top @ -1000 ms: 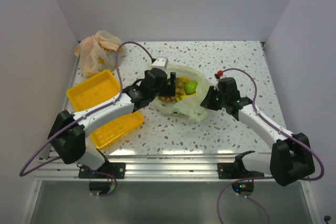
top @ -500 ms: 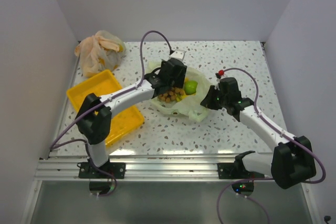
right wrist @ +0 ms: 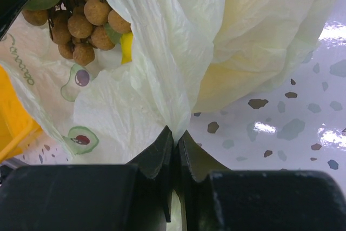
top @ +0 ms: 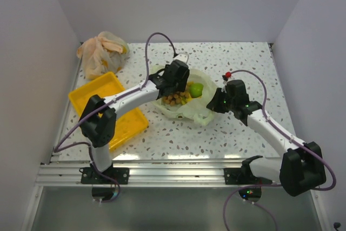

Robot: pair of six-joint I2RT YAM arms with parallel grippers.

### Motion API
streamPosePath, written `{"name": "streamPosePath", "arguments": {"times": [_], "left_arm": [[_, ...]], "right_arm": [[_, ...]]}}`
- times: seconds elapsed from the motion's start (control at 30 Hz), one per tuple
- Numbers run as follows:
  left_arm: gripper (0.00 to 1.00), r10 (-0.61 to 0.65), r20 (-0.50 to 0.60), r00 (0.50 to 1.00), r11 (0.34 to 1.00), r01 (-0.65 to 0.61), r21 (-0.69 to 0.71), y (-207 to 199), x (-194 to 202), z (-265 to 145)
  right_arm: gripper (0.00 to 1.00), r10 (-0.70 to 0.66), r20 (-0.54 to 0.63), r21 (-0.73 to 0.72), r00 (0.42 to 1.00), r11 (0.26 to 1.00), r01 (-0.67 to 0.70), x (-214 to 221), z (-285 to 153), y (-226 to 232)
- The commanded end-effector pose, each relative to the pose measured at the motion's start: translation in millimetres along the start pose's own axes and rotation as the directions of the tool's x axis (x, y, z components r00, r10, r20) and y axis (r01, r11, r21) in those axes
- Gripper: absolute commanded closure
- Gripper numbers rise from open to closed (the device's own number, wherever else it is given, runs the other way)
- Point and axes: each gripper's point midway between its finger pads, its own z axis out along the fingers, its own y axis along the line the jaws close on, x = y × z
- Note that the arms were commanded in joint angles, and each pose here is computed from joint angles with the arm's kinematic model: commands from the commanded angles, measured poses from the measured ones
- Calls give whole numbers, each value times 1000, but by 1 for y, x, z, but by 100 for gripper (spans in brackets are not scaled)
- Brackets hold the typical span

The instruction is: Untie the knot of the plastic bag and take out the fruit

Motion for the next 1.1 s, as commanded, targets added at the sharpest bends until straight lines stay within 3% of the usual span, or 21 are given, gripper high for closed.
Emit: {"name": "streamPosePath", "arguments": {"times": [0.0,0.03,0.2,0.47,0.83,1.07], "left_arm": [[41,-74,58,996,993,69,92,-7,-19,-47],[45,-83,57,995,991,76,114,-8,-15,-54],[45,-95,13,995,980,91,179,-23,-1,-49],[44,-68,5,998,975,65,214,-52,-11,-4],[41,-201,196,960,980,195,49,32,-79,20],[33,-180,198,963,984,174,48,43,-77,30]], "right_arm": [[91,-3,45,-32,999,999,4,-9,-6,7],[91,-5,49,-31,999,1000,7,-10,-7,7],[91,-5,50,-40,999,999,7,-12,-7,10],[91,-3,52,-38,999,999,5,-11,-11,10],[92,-4,42,-28,999,1000,5,-2,-13,4],[92,2,24,-34,1000,999,-2,2,-8,3]]}}
